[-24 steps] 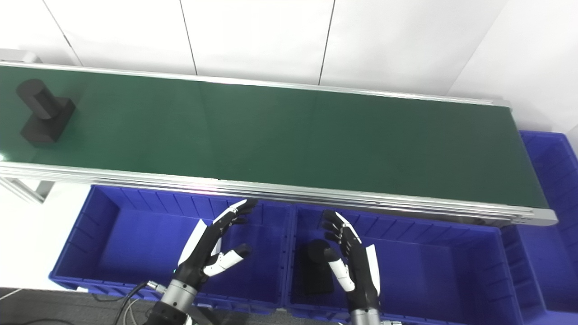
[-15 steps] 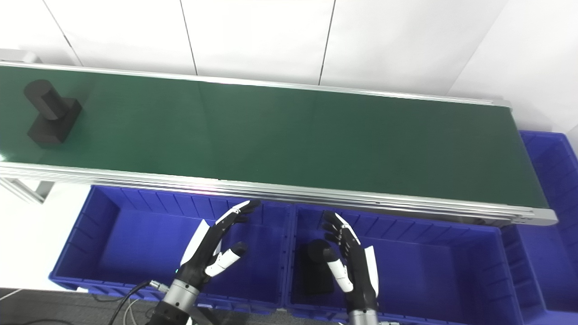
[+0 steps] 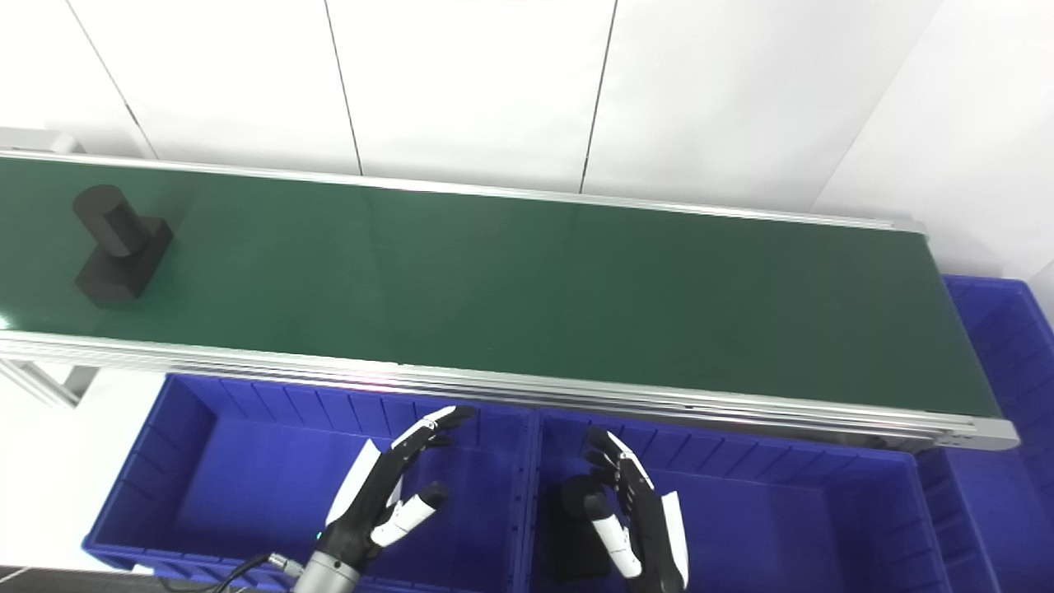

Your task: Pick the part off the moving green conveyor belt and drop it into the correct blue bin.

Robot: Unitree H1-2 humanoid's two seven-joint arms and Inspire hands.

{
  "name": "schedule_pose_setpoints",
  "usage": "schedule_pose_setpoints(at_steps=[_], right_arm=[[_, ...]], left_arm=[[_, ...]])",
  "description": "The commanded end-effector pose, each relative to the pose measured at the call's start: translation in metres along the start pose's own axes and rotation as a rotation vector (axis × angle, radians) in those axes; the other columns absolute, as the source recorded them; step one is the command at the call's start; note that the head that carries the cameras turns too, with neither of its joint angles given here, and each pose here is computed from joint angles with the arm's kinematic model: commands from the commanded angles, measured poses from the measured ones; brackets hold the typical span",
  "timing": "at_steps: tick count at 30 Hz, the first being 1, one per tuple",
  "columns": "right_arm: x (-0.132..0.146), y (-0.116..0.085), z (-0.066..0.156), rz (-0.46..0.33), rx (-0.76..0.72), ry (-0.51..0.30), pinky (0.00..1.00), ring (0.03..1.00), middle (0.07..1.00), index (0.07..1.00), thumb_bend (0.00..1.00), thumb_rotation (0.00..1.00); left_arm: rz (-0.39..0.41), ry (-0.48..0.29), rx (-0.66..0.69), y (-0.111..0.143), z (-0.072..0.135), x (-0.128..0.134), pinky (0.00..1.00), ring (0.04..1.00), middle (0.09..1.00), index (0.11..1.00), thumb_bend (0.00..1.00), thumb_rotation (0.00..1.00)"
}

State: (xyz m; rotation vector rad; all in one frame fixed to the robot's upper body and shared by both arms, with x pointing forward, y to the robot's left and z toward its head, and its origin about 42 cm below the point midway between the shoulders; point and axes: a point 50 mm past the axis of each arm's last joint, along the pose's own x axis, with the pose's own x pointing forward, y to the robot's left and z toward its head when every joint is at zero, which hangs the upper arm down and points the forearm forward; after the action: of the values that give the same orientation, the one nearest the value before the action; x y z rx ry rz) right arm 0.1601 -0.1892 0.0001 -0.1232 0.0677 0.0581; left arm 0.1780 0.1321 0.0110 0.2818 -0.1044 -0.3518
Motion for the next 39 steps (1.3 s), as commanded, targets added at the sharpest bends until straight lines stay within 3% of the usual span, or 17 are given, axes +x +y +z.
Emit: schedule_pose_setpoints(at_steps=[1, 29, 39], right_arm=[[0.004, 0.001, 0.010, -0.010, 0.023, -0.073, 0.78, 0.818, 0.849, 0.831, 0.84, 0.92], [0.007, -0.003, 0.005, -0.012, 0.011, -0.061, 0.77, 0.813, 0.860, 0.832, 0.85, 0.93], [0.011, -0.014, -0.007, -0.003, -0.017, -0.022, 0.78, 0.823, 0.866, 0.839, 0.84, 0.95]], left_arm=[[0.026, -0.071, -0.017, 0.006, 0.009, 0.008, 0.80, 0.858, 0.883, 0.837, 0.67, 1.00], [0.018, -0.058, -0.022, 0.000, 0.006, 0.010, 0.81, 0.862, 0.888, 0.846, 0.68, 0.98], [0.013, -0.041, -0.009, -0.012, -0.001, 0.018, 0.74, 0.826, 0.866, 0.825, 0.72, 0.93]])
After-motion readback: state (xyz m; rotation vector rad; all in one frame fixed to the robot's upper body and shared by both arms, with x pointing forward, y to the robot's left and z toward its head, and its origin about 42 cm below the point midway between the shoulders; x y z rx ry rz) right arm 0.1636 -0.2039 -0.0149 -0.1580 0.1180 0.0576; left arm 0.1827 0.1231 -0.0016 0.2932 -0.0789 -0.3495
